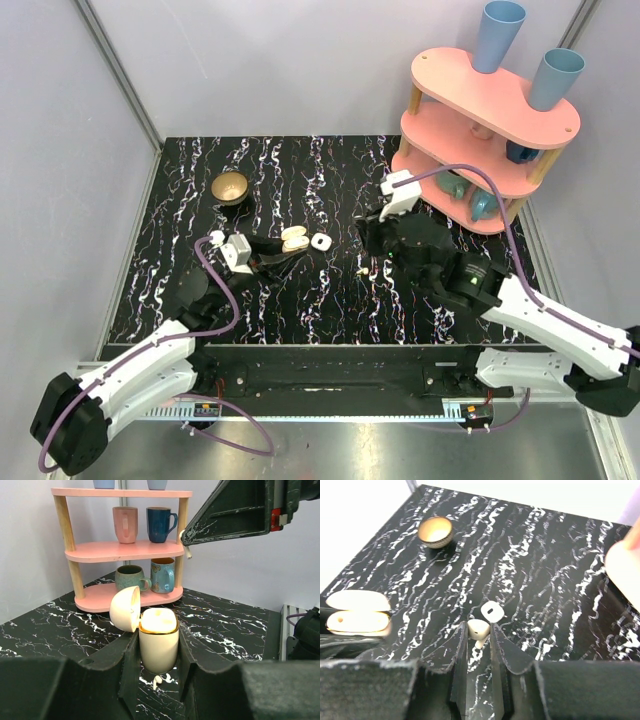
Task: Insert the wireless bluetooth earbuds into the charging case
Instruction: Insert the right earbud into the right side groove of the charging case.
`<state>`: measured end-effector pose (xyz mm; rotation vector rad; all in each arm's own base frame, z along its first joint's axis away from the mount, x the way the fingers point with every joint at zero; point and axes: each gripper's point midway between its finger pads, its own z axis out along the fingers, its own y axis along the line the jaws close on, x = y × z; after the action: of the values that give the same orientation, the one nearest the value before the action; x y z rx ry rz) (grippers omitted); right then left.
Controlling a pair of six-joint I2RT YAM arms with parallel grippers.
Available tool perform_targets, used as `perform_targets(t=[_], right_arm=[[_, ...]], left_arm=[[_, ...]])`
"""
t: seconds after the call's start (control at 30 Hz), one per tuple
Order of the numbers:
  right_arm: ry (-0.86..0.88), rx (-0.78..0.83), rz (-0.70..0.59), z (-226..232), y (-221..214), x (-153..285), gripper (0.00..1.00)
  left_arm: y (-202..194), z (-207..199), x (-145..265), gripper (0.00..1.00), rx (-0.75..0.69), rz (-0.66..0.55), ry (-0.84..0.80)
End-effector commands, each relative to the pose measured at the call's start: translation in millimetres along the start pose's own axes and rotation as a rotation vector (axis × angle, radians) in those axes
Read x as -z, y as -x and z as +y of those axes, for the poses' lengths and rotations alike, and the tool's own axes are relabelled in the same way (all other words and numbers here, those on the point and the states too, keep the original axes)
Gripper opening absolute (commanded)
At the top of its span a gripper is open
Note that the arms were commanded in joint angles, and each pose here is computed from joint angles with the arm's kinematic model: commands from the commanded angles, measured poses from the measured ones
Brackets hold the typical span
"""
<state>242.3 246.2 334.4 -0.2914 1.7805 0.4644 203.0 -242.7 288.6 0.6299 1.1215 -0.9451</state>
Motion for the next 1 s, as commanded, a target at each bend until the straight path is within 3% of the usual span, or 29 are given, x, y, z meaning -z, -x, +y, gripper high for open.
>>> perform_targets(t=[0.0,0.33,0.97], right_arm=[[0.01,-0.014,-0.151,36,41,-3,0.0],[0.119,-0.041,-0.193,96,45,-11,0.0],[0.167,-0.048,-0.202,124,37,-8,0.0]], left_arm=[[32,-8,-6,0.0,-0.033,-0.11,-0.045],[30,-14,-2,0.0,-0.045,-0.126,-0.073],[31,-10,-1,0.0,-0.054,-0.137,-0.047]])
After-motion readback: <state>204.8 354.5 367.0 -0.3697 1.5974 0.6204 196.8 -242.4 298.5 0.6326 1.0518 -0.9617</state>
